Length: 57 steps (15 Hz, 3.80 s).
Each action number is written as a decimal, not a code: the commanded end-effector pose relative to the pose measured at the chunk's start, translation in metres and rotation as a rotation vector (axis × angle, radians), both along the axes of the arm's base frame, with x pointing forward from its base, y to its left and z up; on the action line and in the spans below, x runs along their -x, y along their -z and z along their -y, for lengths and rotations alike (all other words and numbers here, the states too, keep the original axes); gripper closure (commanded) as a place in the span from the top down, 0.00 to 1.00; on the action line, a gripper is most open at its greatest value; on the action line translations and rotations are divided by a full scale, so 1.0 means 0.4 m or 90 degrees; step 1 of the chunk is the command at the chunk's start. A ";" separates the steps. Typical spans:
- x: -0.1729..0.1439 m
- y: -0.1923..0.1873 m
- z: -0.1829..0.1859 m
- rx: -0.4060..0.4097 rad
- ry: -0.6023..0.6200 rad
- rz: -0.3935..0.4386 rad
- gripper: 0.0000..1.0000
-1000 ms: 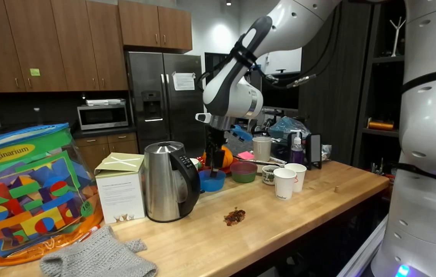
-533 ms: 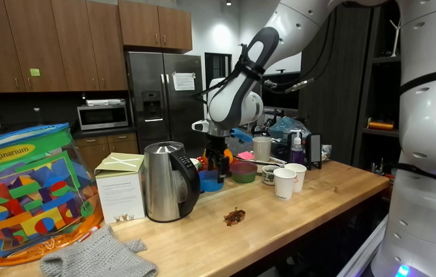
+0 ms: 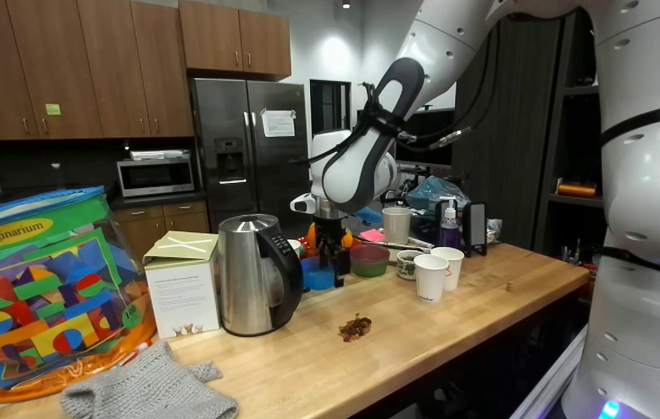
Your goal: Move the blue bowl forward
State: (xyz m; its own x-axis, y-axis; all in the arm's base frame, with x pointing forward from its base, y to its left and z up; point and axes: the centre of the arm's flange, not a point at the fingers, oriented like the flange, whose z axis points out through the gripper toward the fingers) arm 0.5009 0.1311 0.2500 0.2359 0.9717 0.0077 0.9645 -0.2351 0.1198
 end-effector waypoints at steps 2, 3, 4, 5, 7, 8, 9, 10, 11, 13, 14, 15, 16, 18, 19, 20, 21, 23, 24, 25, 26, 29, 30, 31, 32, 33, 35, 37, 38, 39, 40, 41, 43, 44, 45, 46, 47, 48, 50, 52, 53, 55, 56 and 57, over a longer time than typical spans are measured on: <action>-0.022 0.034 0.029 0.006 0.035 -0.005 1.00; -0.025 0.040 0.035 0.005 0.042 -0.006 1.00; -0.028 0.046 0.040 0.002 0.049 -0.007 1.00; -0.031 0.051 0.046 0.001 0.056 -0.008 1.00; -0.042 0.062 0.059 -0.006 0.072 -0.008 1.00; -0.048 0.065 0.063 -0.009 0.079 -0.009 1.00; -0.052 0.067 0.066 -0.011 0.084 -0.010 1.00; -0.056 0.069 0.070 -0.014 0.088 -0.010 1.00; -0.058 0.070 0.073 -0.019 0.093 -0.012 1.00; -0.059 0.074 0.079 -0.029 0.104 -0.015 1.00; -0.057 0.074 0.081 -0.034 0.109 -0.017 1.00; -0.053 0.074 0.081 -0.043 0.114 -0.019 1.00; -0.045 0.068 0.075 -0.059 0.116 -0.023 1.00; -0.033 0.048 0.059 -0.088 0.118 -0.029 1.00; -0.027 0.037 0.048 -0.098 0.117 -0.034 1.00; -0.021 0.025 0.037 -0.107 0.113 -0.034 1.00; -0.016 0.016 0.027 -0.111 0.109 -0.035 1.00; -0.008 0.006 0.011 -0.118 0.103 -0.036 1.00; -0.005 0.002 0.005 -0.121 0.102 -0.038 1.00; -0.001 0.002 0.003 -0.122 0.102 -0.040 1.00; 0.004 0.000 0.001 -0.122 0.102 -0.042 1.00; 0.014 0.012 0.015 -0.122 0.113 -0.049 1.00; 0.016 0.016 0.017 -0.124 0.118 -0.051 1.00; 0.018 0.022 0.020 -0.123 0.122 -0.054 1.00; 0.021 0.029 0.024 -0.124 0.124 -0.058 1.00; 0.024 0.036 0.030 -0.124 0.129 -0.062 1.00; 0.034 0.046 0.047 -0.127 0.143 -0.070 1.00; 0.049 0.046 0.065 -0.128 0.159 -0.073 1.00; 0.057 0.044 0.075 -0.129 0.165 -0.075 1.00; 0.066 0.045 0.084 -0.132 0.172 -0.080 1.00; 0.073 0.048 0.093 -0.133 0.179 -0.083 1.00; 0.082 0.049 0.101 -0.134 0.185 -0.087 1.00; 0.101 0.044 0.116 -0.134 0.194 -0.090 1.00; 0.111 0.038 0.122 -0.134 0.198 -0.091 1.00; 0.122 0.031 0.128 -0.134 0.202 -0.094 1.00; 0.131 0.027 0.132 -0.133 0.204 -0.096 1.00; 0.142 0.026 0.139 -0.131 0.209 -0.101 1.00; 0.149 0.027 0.146 -0.130 0.211 -0.104 1.00; 0.170 0.034 0.161 -0.128 0.218 -0.113 1.00; 0.192 0.043 0.175 -0.129 0.228 -0.124 1.00; 0.200 0.048 0.179 -0.131 0.232 -0.128 1.00; 0.217 0.059 0.187 -0.134 0.237 -0.135 1.00; 0.226 0.063 0.191 -0.133 0.240 -0.139 1.00; 0.235 0.064 0.194 -0.132 0.242 -0.141 1.00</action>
State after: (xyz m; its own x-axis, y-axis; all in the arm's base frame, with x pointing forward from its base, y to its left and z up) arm 0.4252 0.0608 0.2176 0.5884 0.8024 0.0997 0.8055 -0.5710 -0.1585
